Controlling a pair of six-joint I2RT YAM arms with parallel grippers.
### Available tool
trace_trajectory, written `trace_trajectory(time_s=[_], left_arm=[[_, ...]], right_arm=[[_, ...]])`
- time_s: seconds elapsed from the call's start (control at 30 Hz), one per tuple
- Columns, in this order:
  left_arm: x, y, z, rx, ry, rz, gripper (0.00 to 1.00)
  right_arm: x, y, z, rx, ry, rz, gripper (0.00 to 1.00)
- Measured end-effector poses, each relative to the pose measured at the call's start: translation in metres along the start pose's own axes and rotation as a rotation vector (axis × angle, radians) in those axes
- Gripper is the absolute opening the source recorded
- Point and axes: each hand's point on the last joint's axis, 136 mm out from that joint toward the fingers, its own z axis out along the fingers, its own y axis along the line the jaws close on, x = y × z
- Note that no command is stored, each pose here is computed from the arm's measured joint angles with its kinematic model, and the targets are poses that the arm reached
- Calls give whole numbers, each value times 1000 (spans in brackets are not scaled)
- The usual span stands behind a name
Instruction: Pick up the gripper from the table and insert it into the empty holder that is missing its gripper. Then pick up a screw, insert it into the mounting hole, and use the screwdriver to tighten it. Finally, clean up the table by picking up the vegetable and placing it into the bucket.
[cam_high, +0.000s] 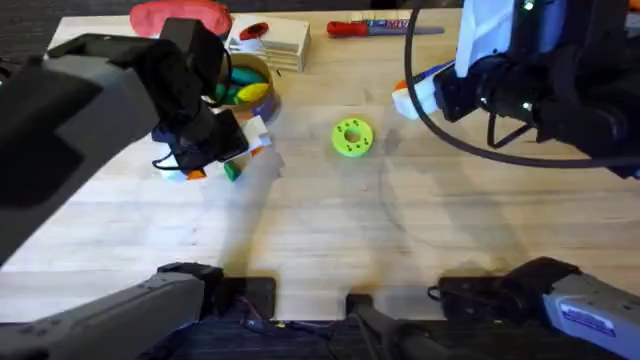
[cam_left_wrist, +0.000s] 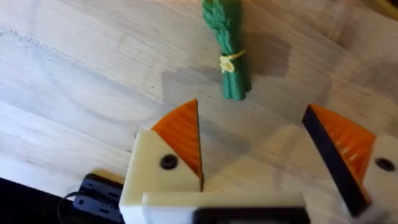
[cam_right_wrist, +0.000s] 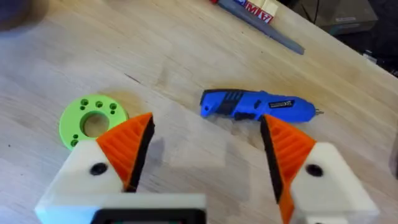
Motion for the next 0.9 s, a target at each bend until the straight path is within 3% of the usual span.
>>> trace_trajectory(time_s=[0.2,0.33,0.53,0.7,0.8,0.9], left_arm=[[-21,8,26,-21,22,-132,979],[-34,7,35,-12,0,-173,897],[-34,15,47,-47,26,-223,856],[-27,18,57,-64,46,-236,756],[-21,21,61,-74,61,-241,575],[-22,21,61,-74,56,-245,192]], right_arm=[[0,0,0,0,0,-1,992],[0,0,0,0,0,-4,991],[0,0,0,0,0,-64,993],[0,0,0,0,1,-89,992],[0,0,0,0,0,-96,992],[0,0,0,0,0,-100,992]])
